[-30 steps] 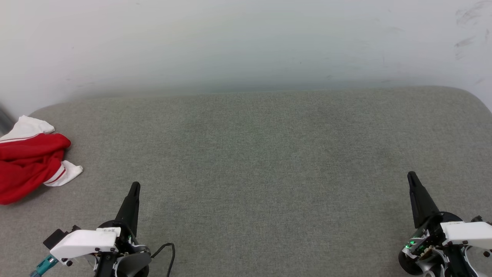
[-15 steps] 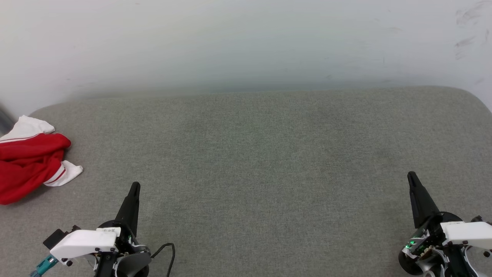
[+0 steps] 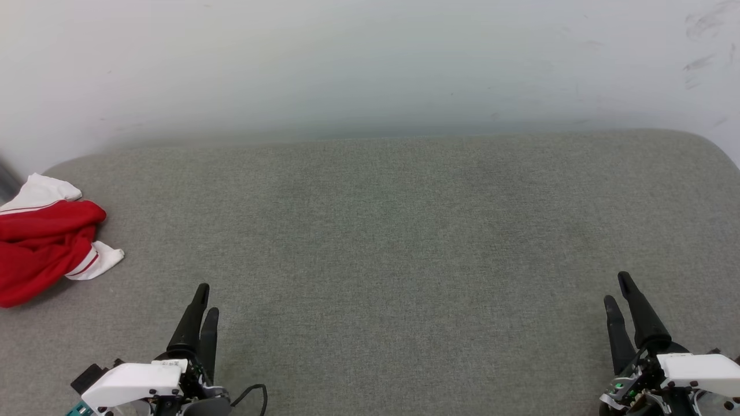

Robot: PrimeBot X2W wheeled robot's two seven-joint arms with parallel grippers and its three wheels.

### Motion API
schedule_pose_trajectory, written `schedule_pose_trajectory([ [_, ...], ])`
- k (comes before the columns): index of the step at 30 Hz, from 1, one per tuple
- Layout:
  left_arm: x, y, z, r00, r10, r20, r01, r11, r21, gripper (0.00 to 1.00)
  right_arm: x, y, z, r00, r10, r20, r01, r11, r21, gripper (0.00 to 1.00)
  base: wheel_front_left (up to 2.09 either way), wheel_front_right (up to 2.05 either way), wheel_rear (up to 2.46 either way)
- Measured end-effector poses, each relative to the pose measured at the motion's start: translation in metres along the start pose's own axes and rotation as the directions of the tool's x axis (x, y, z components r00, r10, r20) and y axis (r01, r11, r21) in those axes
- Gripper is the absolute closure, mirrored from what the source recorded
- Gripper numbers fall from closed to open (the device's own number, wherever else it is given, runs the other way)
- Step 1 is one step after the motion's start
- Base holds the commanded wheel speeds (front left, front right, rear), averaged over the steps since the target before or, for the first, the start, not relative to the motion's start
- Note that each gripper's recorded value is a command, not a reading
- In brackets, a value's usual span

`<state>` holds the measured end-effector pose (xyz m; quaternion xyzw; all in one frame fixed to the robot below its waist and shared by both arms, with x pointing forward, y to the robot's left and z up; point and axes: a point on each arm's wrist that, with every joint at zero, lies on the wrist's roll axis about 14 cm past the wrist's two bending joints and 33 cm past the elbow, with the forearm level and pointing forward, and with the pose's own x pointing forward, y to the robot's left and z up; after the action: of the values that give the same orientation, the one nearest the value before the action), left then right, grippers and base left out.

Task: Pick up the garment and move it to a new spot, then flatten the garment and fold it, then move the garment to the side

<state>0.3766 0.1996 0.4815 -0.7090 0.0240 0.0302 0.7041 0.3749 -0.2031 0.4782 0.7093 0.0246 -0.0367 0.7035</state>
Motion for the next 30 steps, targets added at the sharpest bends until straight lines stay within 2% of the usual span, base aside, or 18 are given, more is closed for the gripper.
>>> schedule_pose_trajectory([
  [6, 0.001, -0.005, 0.005, 1.000, -0.014, 0.028, 0.012, 0.999, 0.052, 0.00, -0.001, 0.001, 0.005, 1.000, 0.002, 0.028, 0.000, 0.998, -0.056, 0.00, 0.00, 0.00, 0.00],
  [10, 0.002, -0.008, 0.009, 0.999, -0.014, 0.047, 0.008, 0.992, 0.125, 0.00, 0.000, 0.005, 0.010, 0.999, 0.011, 0.050, -0.005, 0.994, -0.112, 0.00, 0.00, 0.00, 0.00],
  [15, 0.003, -0.014, 0.010, 0.998, -0.008, 0.060, -0.007, 0.971, 0.239, 0.00, 0.000, 0.014, 0.014, 0.997, 0.038, 0.065, -0.022, 0.974, -0.225, 0.00, 0.00, 0.00, 0.00],
  [20, 0.004, -0.018, 0.007, 0.998, -0.003, 0.064, -0.020, 0.935, 0.353, 0.00, -0.002, 0.018, 0.017, 0.995, 0.054, 0.082, -0.026, 0.950, -0.311, 0.00, 0.00, 0.00, 0.00],
  [23, 0.002, -0.016, 0.007, 0.997, 0.013, 0.076, -0.044, 0.904, 0.425, 0.00, -0.003, 0.023, 0.017, 0.994, 0.069, 0.081, -0.033, 0.924, -0.381, 0.00, 0.00, 0.00, 0.00],
  [30, 0.002, -0.019, 0.004, 0.996, 0.016, 0.093, -0.066, 0.823, 0.564, 0.00, -0.003, 0.038, 0.011, 0.991, 0.119, 0.062, -0.066, 0.832, -0.552, 0.00, 0.00, 0.00, 0.00],
])
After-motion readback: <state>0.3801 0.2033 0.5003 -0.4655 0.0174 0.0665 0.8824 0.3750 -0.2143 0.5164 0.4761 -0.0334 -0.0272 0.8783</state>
